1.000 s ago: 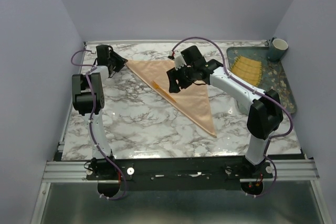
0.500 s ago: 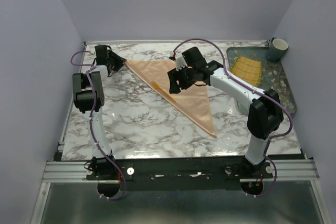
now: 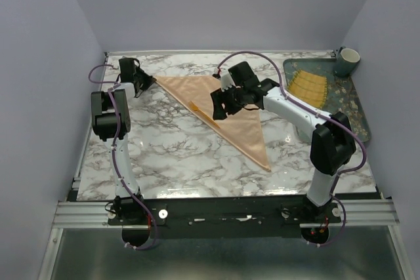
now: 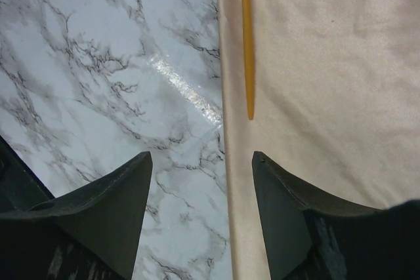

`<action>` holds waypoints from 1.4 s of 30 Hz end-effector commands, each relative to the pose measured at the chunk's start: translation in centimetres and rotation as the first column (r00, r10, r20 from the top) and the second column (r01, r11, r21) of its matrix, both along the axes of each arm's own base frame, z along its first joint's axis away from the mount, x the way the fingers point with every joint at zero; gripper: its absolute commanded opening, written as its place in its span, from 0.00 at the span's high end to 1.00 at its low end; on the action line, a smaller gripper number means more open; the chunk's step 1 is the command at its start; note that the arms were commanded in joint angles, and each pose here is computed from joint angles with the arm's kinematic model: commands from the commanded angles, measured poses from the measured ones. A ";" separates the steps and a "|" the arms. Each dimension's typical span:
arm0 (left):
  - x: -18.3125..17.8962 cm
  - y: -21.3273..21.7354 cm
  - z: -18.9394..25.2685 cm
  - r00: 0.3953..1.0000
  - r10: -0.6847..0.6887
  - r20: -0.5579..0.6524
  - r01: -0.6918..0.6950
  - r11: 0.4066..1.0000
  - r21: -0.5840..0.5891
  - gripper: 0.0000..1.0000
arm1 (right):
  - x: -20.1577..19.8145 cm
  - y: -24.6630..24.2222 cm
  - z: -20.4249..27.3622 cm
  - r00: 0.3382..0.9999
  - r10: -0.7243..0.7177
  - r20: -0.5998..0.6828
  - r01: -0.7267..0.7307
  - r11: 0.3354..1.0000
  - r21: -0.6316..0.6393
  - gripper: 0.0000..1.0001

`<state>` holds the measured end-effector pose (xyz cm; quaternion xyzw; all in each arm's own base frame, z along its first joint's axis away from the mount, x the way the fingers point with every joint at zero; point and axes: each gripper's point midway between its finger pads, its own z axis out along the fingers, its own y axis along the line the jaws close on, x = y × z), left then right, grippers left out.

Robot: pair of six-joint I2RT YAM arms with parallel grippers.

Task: Fold the napkin, place the utensils inside, and roll it up
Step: Fold the napkin

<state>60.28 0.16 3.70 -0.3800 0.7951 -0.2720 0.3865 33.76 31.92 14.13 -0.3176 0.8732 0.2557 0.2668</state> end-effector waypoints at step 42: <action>-18.3 -25.8 8.8 0.849 -0.527 0.038 0.417 0.713 0.563 1.00 | -5.3 -9.2 -3.7 0.936 -0.298 -0.186 0.333 0.921 0.201 0.28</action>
